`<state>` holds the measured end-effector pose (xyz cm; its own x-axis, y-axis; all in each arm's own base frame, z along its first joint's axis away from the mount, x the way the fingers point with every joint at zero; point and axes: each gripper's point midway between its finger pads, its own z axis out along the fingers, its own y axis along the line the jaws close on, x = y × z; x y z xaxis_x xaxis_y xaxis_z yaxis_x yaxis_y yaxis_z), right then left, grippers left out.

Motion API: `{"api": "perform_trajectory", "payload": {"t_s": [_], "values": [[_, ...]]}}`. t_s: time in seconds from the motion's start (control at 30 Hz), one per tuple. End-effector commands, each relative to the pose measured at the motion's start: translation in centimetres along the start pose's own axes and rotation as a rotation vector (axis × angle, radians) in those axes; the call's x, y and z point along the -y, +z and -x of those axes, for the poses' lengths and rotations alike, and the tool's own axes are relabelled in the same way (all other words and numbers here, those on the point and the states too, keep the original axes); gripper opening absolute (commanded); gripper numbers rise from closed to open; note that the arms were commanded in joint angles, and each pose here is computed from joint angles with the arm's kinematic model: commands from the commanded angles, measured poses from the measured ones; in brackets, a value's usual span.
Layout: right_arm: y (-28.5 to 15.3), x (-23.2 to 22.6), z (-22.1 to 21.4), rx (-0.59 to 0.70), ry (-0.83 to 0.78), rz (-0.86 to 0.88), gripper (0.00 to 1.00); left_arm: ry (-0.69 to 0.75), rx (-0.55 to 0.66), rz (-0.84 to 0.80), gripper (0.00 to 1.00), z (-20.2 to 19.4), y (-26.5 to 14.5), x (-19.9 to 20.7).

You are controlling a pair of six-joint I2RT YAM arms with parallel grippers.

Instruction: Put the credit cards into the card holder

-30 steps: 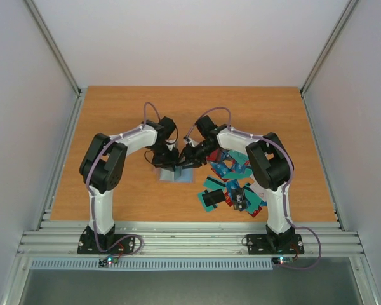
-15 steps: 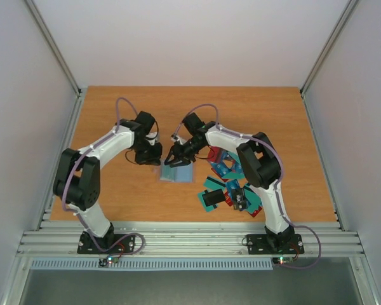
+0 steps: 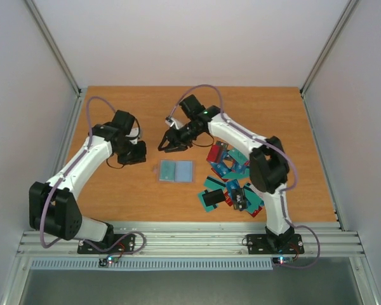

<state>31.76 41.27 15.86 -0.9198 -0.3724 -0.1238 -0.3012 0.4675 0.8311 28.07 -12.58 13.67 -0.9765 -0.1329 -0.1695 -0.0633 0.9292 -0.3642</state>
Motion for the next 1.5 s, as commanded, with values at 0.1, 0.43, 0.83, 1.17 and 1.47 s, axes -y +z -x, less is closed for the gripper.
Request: {"api": "perform_trajectory", "payload": {"t_s": [0.1,0.43,0.83,1.17,1.47], "values": [[-6.8,-0.2,-4.6,0.127,0.015,-0.116,0.48,0.237,0.010,-0.010,0.08,-0.5,-1.1,4.9],[-14.6,10.1,-13.6,0.309,0.429,-0.390,0.52,0.436,-0.092,-0.222,0.13,-4.8,3.1,14.7],[-17.9,18.1,-23.8,0.292,0.711,-0.706,0.60,0.497,-0.293,-0.248,0.18,-11.3,11.3,23.2],[-16.4,21.3,-26.0,0.229,0.803,-0.757,0.60,0.447,-0.399,-0.310,0.28,-13.9,15.1,25.3],[-14.9,22.1,-26.0,0.154,0.790,-0.724,0.75,0.406,-0.377,-0.351,0.28,-13.8,15.5,25.6]]}}
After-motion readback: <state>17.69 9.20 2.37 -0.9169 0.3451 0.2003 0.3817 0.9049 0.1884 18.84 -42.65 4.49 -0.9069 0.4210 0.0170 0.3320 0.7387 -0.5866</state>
